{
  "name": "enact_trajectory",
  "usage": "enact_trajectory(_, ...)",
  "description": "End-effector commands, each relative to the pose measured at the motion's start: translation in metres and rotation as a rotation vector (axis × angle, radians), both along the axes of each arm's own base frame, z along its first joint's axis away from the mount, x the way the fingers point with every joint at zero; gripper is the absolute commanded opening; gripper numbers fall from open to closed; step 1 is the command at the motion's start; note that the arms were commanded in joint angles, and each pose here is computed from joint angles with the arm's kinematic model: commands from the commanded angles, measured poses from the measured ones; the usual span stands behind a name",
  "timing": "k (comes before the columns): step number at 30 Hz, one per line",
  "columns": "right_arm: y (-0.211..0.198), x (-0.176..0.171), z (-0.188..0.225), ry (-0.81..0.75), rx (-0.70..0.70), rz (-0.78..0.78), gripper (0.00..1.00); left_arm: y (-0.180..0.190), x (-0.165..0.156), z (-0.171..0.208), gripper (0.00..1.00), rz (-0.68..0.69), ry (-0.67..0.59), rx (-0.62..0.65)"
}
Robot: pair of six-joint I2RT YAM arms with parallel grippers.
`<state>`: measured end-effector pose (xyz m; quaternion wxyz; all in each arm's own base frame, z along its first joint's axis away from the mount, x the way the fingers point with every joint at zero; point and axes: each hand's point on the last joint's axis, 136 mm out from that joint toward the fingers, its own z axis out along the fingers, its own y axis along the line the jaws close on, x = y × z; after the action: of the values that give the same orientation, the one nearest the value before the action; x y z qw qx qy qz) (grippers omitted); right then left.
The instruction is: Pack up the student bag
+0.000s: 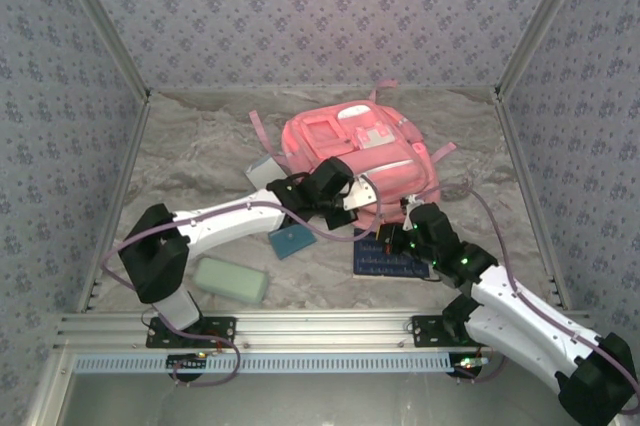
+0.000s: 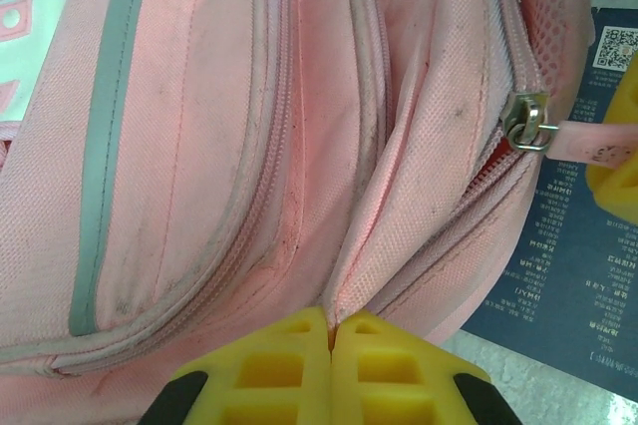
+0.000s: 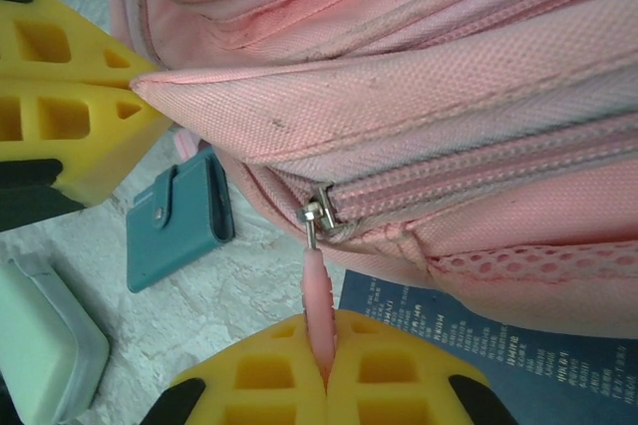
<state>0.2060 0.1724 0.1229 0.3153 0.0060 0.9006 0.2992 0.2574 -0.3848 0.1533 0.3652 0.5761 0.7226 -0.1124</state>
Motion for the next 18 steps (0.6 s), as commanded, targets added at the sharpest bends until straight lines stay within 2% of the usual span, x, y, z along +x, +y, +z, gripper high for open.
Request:
enact_trajectory(1,-0.015,-0.008,-0.011,0.058,-0.11,0.005,0.0,0.029,0.035,0.03,0.0,0.149,-0.104,-0.041)
enact_trajectory(9,0.002,-0.018,0.004,0.096,-0.148,0.181,0.0,0.042,0.03,0.037,0.0,0.138,-0.128,-0.059)
enact_trajectory(18,-0.014,-0.021,0.01,0.193,-0.242,0.16,0.0,0.062,0.025,0.042,0.0,0.135,-0.175,-0.05)
